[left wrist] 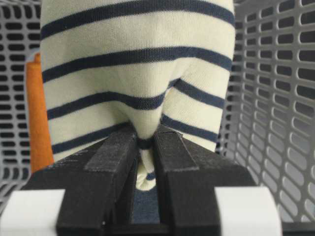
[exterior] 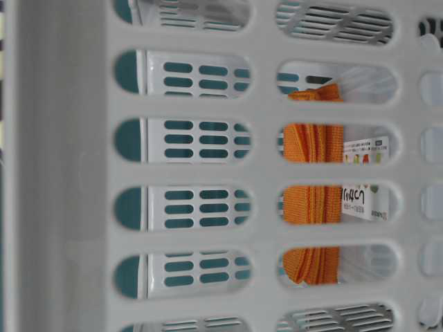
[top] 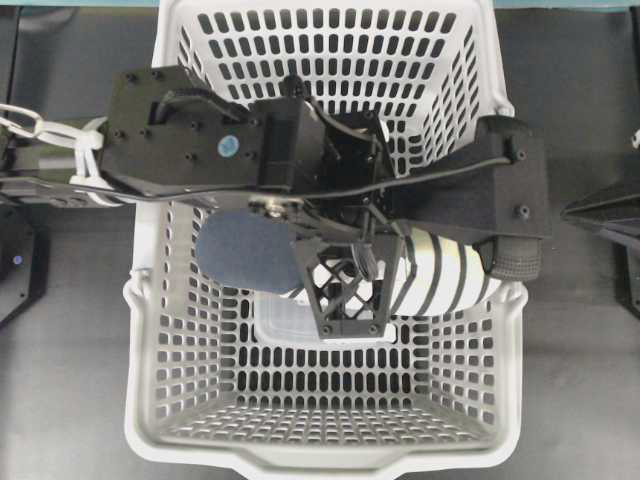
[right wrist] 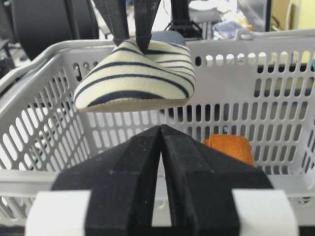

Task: Pick up the slipper from the shopping basket with the left arm.
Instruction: 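Lift the gripped slipper upward out of the basket with the left gripper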

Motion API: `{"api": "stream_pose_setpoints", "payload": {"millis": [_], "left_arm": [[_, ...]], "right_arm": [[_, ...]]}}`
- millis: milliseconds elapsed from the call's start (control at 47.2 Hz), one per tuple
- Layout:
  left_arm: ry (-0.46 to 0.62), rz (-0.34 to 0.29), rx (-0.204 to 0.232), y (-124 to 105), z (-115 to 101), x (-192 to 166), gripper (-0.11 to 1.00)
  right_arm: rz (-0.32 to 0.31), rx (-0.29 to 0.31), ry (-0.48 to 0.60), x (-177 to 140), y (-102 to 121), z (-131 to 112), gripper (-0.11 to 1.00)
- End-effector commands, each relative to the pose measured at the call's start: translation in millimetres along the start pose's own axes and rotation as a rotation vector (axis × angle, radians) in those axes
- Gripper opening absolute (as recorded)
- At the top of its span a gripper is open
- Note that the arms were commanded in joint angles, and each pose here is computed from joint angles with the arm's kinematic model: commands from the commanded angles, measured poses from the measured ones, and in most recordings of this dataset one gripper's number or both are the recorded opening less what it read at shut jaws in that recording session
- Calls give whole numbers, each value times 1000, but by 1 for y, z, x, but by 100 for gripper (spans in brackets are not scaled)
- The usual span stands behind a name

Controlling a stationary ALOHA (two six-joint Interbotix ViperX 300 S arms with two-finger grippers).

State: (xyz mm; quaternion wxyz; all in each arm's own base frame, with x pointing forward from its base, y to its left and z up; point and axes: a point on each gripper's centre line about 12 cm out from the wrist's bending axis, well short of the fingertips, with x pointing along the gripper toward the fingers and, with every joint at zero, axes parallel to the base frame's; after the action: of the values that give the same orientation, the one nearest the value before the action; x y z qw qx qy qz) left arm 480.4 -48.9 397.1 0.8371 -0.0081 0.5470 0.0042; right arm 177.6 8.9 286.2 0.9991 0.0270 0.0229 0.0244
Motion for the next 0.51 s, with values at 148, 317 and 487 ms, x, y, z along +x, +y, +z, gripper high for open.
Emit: {"api": "stream_pose_setpoints", "payload": {"millis": [148, 317, 487], "left_arm": [[4, 8, -10, 5, -9, -1, 9], [-8, 6, -40, 6, -17, 3, 9], [-62, -1, -76, 8, -19, 7, 9]], "right_arm": [[4, 5, -23, -3, 1, 10, -1], [5, 5, -24, -4, 1, 10, -1], [4, 5, -20, -4, 1, 9, -1]]}}
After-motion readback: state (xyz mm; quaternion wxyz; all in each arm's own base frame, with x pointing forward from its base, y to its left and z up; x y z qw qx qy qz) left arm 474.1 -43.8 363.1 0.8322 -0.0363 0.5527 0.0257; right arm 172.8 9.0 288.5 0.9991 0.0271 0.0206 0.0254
